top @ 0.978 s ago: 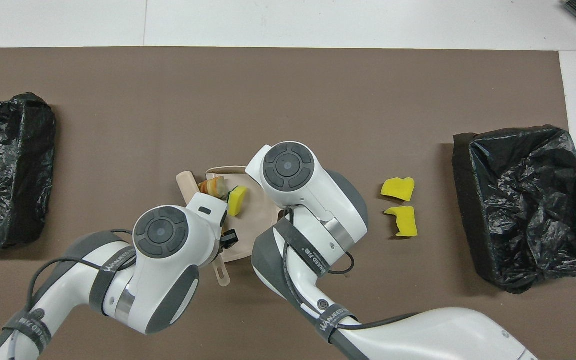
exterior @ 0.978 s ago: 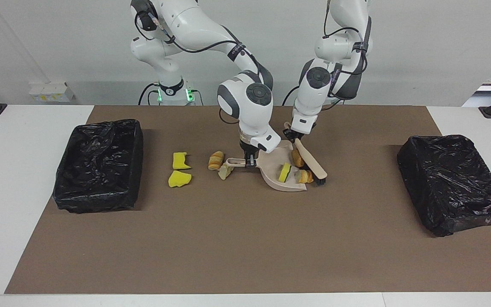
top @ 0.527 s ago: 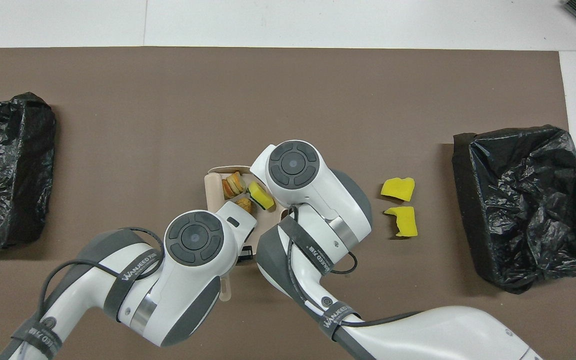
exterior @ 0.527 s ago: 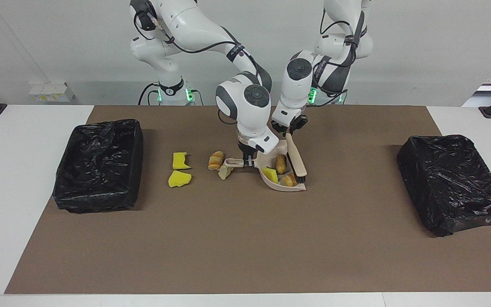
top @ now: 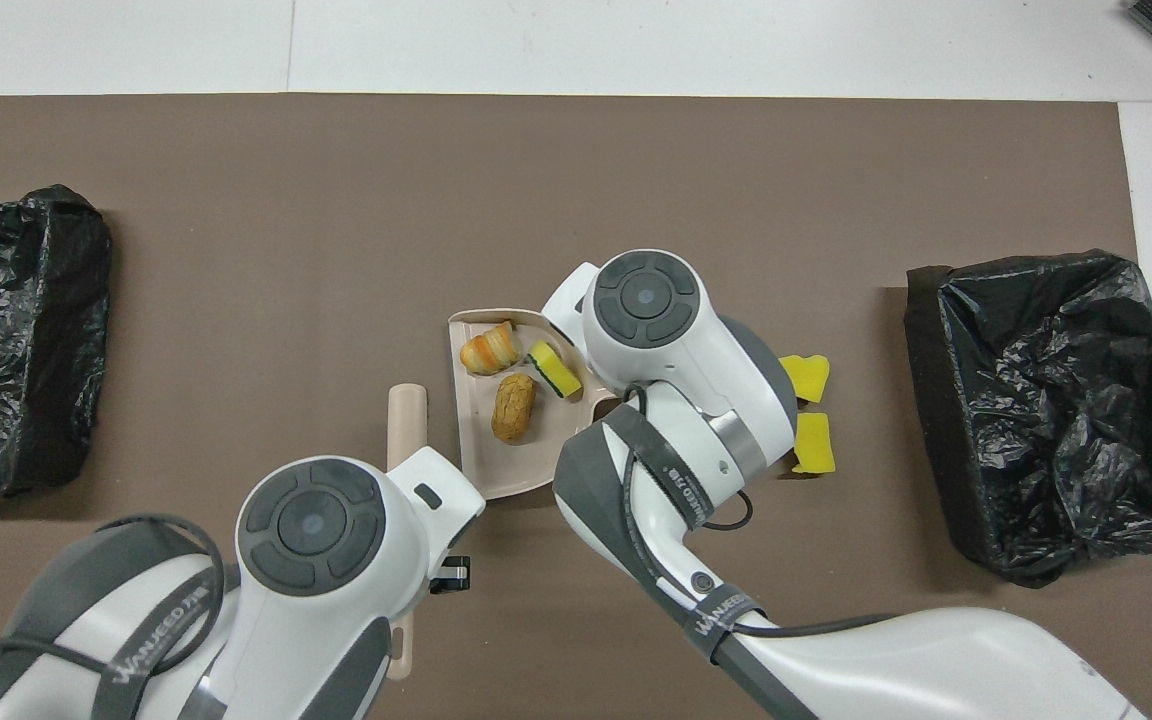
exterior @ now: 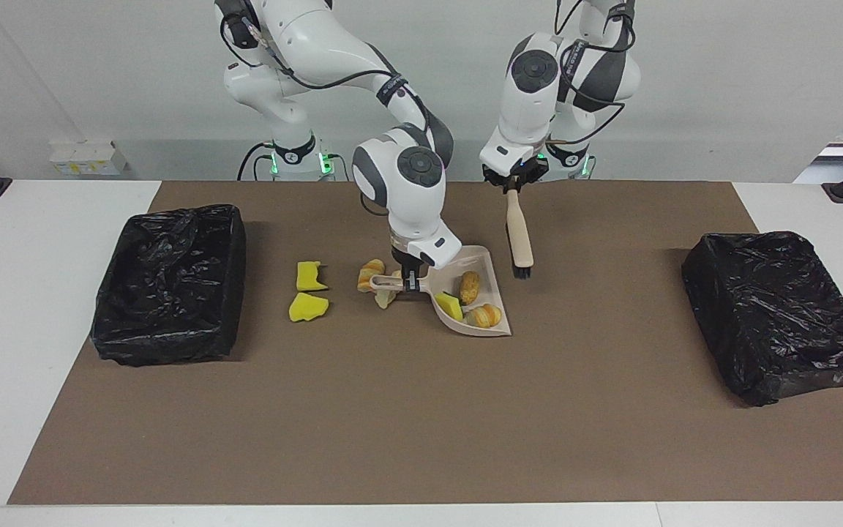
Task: Sweep and dump trash in bin
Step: 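Carry the dustpan to the nearby bag and tip it with the right gripper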
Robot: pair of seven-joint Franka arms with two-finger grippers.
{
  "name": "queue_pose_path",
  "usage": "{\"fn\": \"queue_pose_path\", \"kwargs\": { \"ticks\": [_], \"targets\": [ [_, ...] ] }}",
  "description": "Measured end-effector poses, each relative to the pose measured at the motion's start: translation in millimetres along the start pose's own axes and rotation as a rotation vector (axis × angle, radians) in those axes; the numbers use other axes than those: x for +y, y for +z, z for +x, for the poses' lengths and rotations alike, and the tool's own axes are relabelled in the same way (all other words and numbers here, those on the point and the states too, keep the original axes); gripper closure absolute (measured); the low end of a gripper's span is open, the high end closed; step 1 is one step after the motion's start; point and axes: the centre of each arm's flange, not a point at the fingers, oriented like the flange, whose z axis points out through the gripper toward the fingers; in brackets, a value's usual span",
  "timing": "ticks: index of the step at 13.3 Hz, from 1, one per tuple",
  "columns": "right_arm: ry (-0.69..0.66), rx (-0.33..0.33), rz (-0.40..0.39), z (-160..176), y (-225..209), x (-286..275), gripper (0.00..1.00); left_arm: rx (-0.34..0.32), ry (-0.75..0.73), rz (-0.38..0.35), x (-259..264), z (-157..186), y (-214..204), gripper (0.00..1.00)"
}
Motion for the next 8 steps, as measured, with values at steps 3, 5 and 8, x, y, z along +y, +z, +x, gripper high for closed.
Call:
{"fn": "queue_pose_path", "kwargs": {
  "ticks": [3, 5, 8],
  "targets": [
    [0.072, 0.011, -0.054, -50, -56, 8, 0.68, -0.039, 0.001, -0.040, 15, -46, 24, 0.74],
    [0.121, 0.005, -0.068, -92, -84, 11, 0.68, -0.024, -0.004, -0.035, 30, -64, 54, 0.74],
    [0.147, -0.009, -0.061, -165, -111, 20, 0.68, -0.008, -0.027, -0.048, 53, -84, 106, 0.74]
  ]
}}
